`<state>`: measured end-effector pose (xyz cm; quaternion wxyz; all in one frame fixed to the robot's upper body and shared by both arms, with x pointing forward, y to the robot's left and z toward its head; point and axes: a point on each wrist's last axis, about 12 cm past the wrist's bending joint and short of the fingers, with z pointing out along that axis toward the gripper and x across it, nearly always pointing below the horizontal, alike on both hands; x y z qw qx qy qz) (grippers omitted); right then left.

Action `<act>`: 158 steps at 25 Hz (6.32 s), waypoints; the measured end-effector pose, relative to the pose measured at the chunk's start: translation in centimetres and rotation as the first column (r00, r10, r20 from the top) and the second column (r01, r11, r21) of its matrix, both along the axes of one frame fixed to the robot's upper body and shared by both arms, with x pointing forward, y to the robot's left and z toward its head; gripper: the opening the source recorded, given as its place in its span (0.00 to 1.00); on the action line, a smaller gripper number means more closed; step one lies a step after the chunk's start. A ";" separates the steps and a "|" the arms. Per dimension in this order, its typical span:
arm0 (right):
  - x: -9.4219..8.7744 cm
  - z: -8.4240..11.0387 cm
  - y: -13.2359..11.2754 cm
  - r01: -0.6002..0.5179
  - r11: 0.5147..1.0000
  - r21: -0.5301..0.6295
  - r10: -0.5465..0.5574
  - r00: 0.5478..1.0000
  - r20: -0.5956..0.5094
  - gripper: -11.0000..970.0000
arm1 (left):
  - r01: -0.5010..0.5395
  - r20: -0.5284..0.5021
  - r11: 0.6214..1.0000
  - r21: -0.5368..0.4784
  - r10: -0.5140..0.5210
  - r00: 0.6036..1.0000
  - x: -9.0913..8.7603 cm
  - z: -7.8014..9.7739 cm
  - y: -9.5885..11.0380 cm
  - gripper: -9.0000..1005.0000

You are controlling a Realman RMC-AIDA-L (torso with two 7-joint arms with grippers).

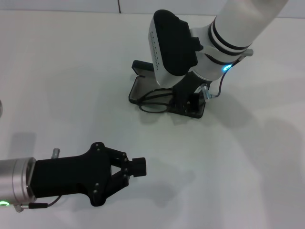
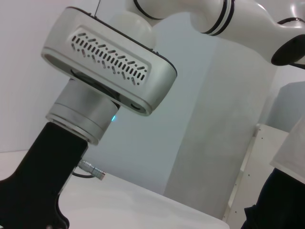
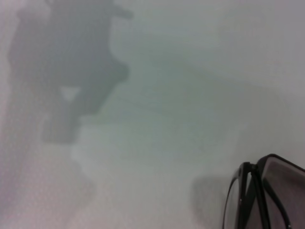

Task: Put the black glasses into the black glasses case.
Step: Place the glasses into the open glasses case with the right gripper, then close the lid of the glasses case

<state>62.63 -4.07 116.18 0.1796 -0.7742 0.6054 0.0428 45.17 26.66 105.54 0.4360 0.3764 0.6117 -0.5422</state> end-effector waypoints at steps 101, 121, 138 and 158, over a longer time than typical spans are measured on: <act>0.4 0.9 -3.1 0.376 0.910 0.176 -0.349 0.922 -0.169 0.12 | 0.000 -0.009 1.000 -0.014 0.000 1.000 -0.6 -0.4 -0.3 0.06; -2.8 4.9 -8.1 0.380 0.816 0.435 -0.388 0.919 -0.075 0.14 | -0.051 0.023 0.996 -0.069 0.053 0.998 0.5 0.5 -0.3 0.06; -10.3 3.4 -23.5 0.574 0.441 0.689 -0.510 0.793 -0.334 0.14 | -0.073 0.176 0.995 -0.071 0.085 0.981 8.5 5.6 -1.9 0.06; -7.1 -4.4 -25.1 0.676 0.356 0.646 -0.395 0.735 -0.551 0.14 | -0.210 0.285 0.976 0.060 0.185 0.940 12.9 6.3 -4.5 0.06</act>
